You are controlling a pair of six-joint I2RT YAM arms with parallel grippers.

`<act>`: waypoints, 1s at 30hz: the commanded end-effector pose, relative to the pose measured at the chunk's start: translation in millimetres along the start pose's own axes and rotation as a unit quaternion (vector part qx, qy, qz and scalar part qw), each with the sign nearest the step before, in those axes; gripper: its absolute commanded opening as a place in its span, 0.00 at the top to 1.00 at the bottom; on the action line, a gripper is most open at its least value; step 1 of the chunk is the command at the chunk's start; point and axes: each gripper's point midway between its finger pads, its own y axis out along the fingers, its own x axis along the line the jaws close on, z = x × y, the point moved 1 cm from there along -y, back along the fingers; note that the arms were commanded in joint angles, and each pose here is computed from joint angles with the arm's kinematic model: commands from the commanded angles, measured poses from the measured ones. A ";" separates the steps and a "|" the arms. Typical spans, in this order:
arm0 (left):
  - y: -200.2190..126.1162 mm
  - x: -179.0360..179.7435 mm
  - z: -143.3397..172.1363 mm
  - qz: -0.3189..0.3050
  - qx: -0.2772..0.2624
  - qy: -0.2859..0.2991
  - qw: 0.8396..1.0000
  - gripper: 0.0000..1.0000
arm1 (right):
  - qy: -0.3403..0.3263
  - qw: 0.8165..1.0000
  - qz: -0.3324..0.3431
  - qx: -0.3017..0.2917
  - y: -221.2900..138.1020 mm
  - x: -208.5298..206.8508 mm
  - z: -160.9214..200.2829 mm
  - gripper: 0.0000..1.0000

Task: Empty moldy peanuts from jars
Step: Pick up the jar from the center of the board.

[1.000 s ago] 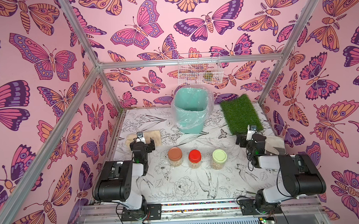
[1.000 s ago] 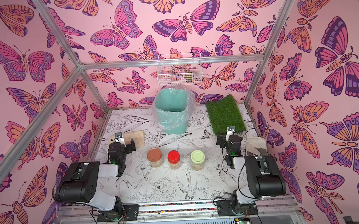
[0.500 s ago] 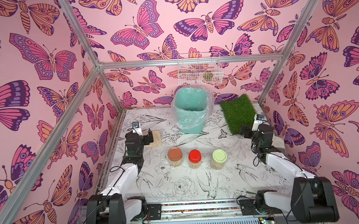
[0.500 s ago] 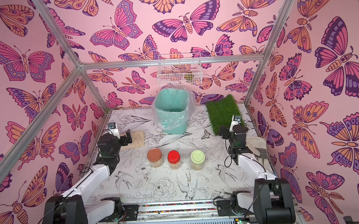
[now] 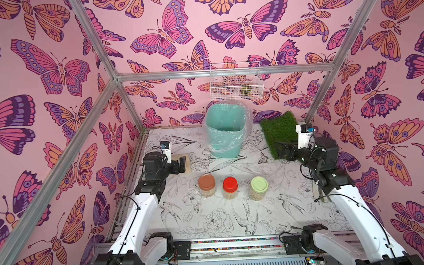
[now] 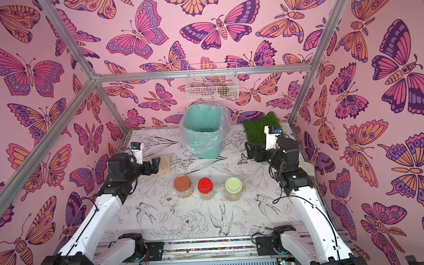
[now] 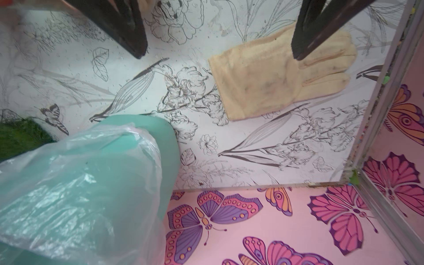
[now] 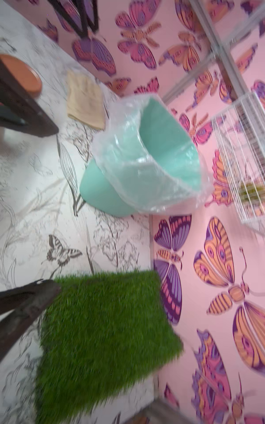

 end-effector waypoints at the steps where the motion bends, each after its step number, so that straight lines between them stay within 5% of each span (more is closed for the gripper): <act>1: 2.3 -9.3 4.6 0.038 0.027 -0.014 0.999 0.00 | -0.020 0.994 -0.078 0.080 -8.8 46.8 20.9 0.01; 15: 15.4 27.5 19.1 -0.012 0.067 -0.083 0.994 0.00 | -0.209 0.931 -0.165 0.249 24.6 205.0 98.6 0.01; 22: 18.7 54.3 25.5 -0.062 0.079 -0.114 0.988 0.00 | -0.263 0.899 -0.152 0.315 54.6 243.5 146.3 0.01; 30: 21.0 65.7 30.3 -0.086 0.090 -0.126 0.984 0.00 | -0.250 0.892 -0.124 0.355 93.2 259.4 172.3 0.01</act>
